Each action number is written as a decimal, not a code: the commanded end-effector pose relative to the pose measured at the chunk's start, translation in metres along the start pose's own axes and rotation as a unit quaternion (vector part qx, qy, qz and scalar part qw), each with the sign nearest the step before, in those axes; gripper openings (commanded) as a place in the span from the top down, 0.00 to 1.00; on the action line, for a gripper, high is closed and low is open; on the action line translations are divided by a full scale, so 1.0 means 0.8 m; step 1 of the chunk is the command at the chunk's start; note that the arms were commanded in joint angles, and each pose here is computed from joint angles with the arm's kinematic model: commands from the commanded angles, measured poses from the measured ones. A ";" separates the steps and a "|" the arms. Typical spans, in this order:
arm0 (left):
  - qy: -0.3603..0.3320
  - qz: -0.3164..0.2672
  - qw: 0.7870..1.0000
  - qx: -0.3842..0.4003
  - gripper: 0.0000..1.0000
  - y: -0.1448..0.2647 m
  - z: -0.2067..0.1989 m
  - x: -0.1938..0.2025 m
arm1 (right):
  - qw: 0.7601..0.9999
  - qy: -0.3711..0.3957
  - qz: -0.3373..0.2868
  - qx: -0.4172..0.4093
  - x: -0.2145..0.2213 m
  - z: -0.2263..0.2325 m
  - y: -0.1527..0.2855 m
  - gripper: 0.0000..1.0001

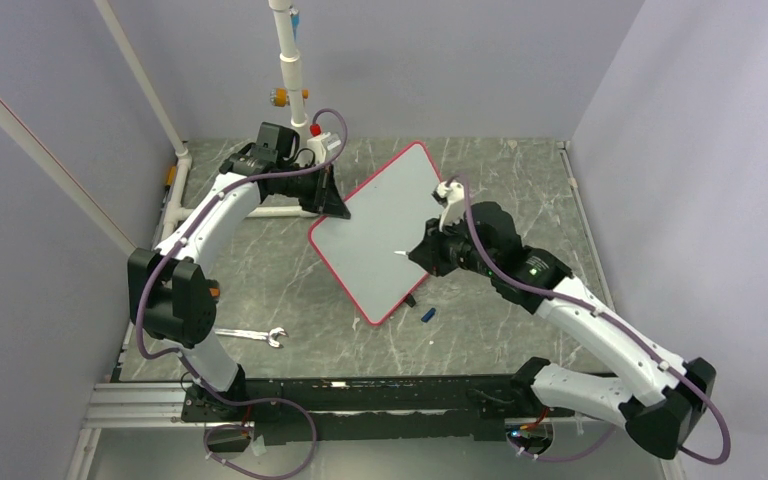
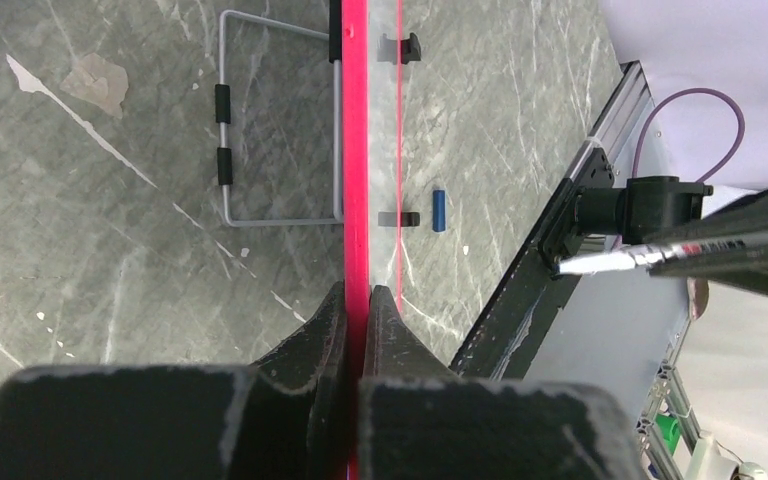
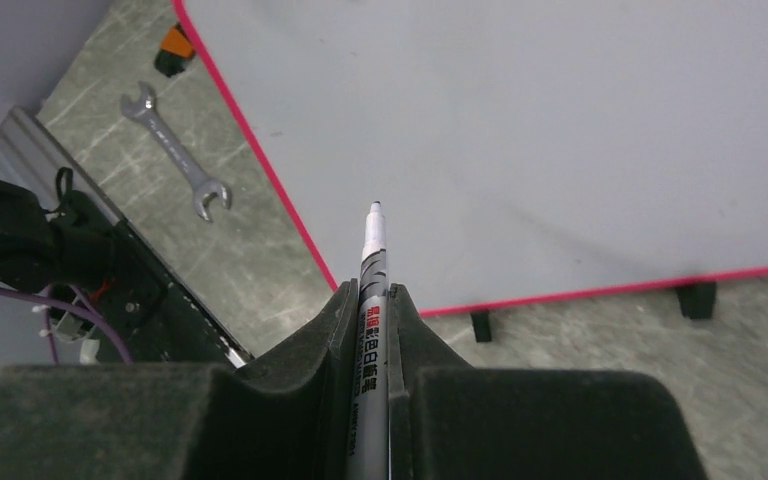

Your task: Write a sentence on the whiteboard

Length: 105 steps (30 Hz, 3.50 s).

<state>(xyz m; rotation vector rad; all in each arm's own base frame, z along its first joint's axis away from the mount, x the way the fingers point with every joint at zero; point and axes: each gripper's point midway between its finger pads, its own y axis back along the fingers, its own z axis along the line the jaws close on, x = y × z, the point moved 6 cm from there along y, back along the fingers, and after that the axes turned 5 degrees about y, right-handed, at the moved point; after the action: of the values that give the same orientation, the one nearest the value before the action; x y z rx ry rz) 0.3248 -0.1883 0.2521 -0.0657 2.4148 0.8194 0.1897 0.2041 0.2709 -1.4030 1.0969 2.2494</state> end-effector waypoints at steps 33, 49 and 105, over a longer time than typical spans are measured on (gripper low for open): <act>-0.037 -0.040 0.998 -0.036 1.00 0.000 -0.008 -0.020 | 0.998 0.047 -0.051 0.012 -0.079 0.109 -0.123 1.00; -0.038 -0.039 0.998 -0.039 1.00 0.000 -0.007 -0.019 | 0.998 0.044 -0.025 0.032 -0.053 0.100 -0.133 1.00; -0.040 -0.037 0.998 -0.042 1.00 0.001 -0.006 -0.015 | 0.996 0.051 -0.025 0.066 -0.041 0.095 -0.127 1.00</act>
<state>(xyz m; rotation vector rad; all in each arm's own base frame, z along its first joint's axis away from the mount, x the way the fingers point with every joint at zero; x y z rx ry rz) 0.3273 -0.1935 0.2518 -0.1088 2.4199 0.8615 0.2069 0.3315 0.2580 -1.4806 1.2324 2.1255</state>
